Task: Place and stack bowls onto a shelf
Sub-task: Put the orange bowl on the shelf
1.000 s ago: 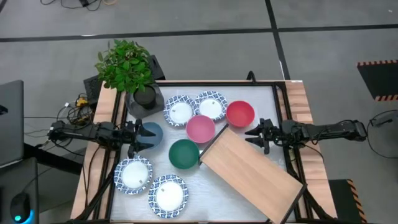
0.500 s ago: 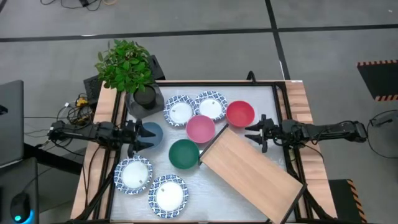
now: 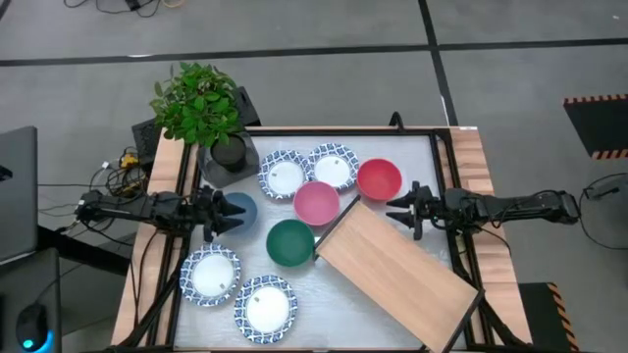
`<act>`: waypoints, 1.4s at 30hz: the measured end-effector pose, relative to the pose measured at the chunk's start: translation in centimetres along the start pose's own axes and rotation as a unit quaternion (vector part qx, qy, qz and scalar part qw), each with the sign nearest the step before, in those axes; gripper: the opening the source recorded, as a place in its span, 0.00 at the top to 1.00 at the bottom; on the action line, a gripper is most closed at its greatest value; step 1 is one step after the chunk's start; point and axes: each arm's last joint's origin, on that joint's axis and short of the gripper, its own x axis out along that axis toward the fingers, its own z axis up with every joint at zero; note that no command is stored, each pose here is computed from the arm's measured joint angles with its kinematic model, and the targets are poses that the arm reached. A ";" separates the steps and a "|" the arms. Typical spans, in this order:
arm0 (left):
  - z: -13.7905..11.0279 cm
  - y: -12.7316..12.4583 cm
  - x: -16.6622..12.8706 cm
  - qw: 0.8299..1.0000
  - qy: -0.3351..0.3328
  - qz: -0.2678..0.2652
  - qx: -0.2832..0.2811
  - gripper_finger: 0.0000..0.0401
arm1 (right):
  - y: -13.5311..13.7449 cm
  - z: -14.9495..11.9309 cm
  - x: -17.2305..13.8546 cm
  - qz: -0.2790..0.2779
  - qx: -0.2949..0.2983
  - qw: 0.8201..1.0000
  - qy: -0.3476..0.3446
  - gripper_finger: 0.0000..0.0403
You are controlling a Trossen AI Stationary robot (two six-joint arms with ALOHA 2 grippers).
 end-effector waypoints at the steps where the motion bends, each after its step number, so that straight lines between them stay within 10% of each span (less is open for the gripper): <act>1: 0.1 0.0 0.0 1.000 -0.007 0.006 -0.006 0.37 | 0.0 0.0 0.0 -0.002 0.010 1.000 -0.002 0.49; 14: 3.3 -0.9 -0.8 0.938 -0.255 0.015 -0.235 0.37 | -0.6 0.4 0.0 -0.026 0.199 0.979 -0.028 0.49; 28: 5.5 -2.2 -2.2 0.891 -0.357 -0.084 -0.267 0.37 | -0.2 3.0 -0.4 0.049 0.356 0.921 -0.148 0.49; 36: 8.5 -4.4 -3.1 0.887 -0.376 -0.100 -0.248 0.37 | 1.7 10.0 -3.2 0.107 0.260 0.912 -0.299 0.49; 42: 11.1 -6.8 -1.7 0.922 -0.326 -0.074 -0.196 0.37 | 3.1 16.0 -5.6 -0.032 0.149 0.953 -0.261 0.49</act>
